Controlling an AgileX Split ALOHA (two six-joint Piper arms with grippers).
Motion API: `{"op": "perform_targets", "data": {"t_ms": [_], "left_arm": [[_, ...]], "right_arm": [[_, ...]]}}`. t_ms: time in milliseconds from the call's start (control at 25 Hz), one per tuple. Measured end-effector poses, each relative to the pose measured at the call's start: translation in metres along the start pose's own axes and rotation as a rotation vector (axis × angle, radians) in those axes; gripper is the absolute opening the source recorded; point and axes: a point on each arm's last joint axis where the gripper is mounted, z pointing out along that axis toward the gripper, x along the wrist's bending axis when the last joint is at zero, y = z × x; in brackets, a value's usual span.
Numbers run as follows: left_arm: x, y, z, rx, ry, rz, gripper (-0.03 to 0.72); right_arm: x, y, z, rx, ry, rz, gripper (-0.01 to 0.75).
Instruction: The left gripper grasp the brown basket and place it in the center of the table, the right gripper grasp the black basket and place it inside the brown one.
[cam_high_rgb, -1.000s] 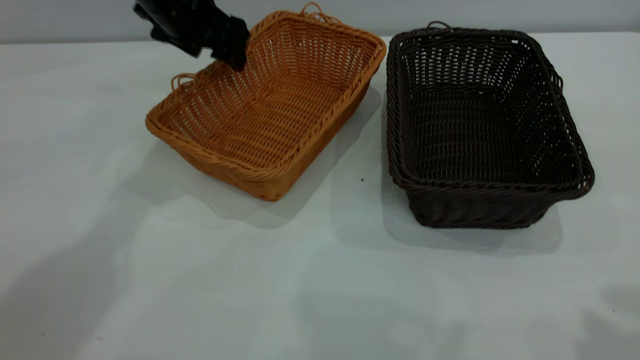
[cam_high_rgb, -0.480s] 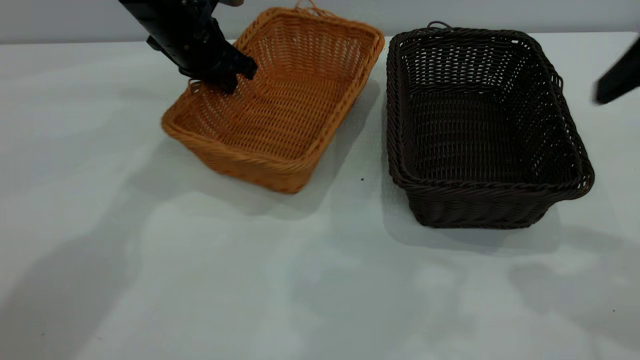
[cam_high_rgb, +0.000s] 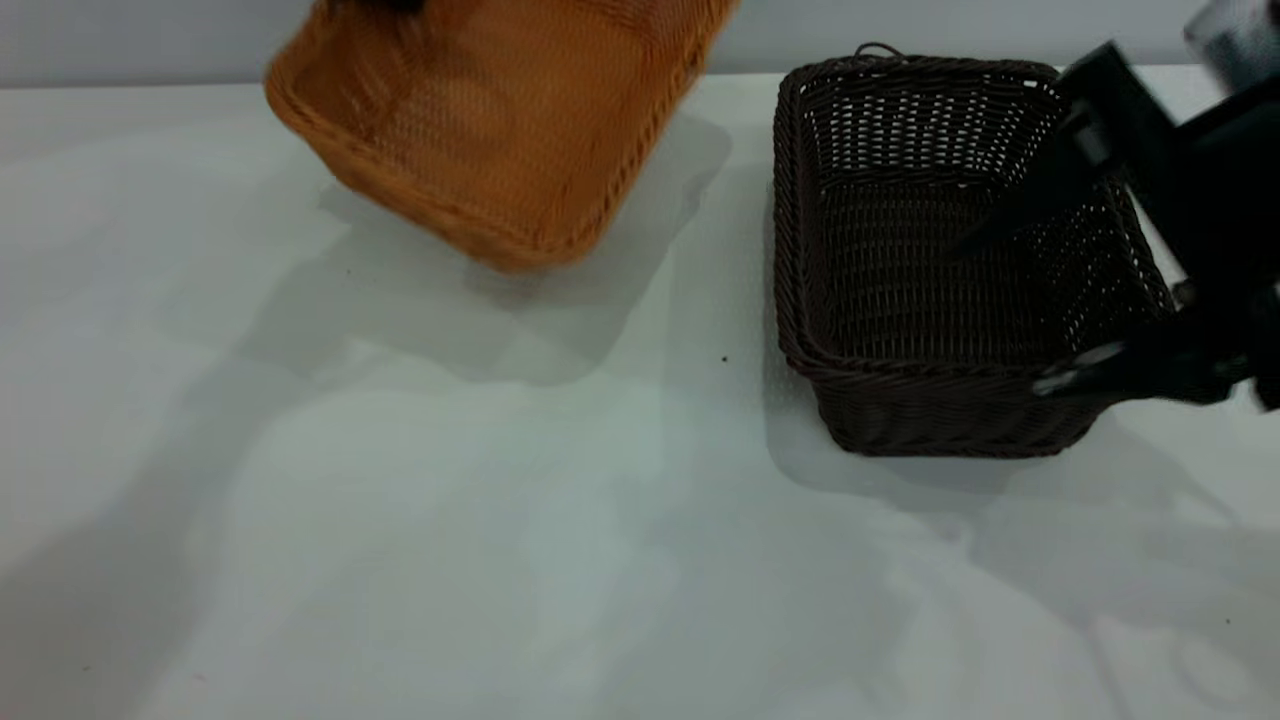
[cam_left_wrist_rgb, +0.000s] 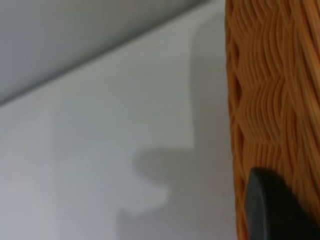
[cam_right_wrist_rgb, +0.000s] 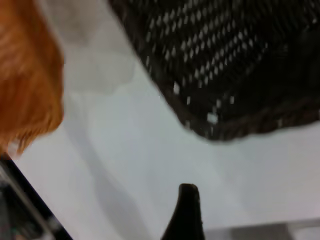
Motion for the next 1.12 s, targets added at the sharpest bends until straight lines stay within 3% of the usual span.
{"op": "perform_targets", "data": {"t_ms": [200,720,880,1120], "left_arm": [[0.002,0.003,-0.004,-0.007,0.004,-0.002,0.076],[0.002,0.002,-0.004,-0.002,0.003,0.028,0.076],[0.002,0.001,-0.004,0.010,-0.001,0.068,0.076],[0.002,0.004,-0.017,0.044,-0.014,0.143,0.076]], "right_arm": [[-0.016,0.007,0.022,0.001,-0.020,0.120,0.584],[-0.027,0.032,0.053,-0.026,-0.095,0.183,0.571],[-0.024,0.043,0.057,-0.058,-0.107,0.172,0.466],[-0.015,0.065,0.057,-0.150,-0.107,0.159,0.174]]}}
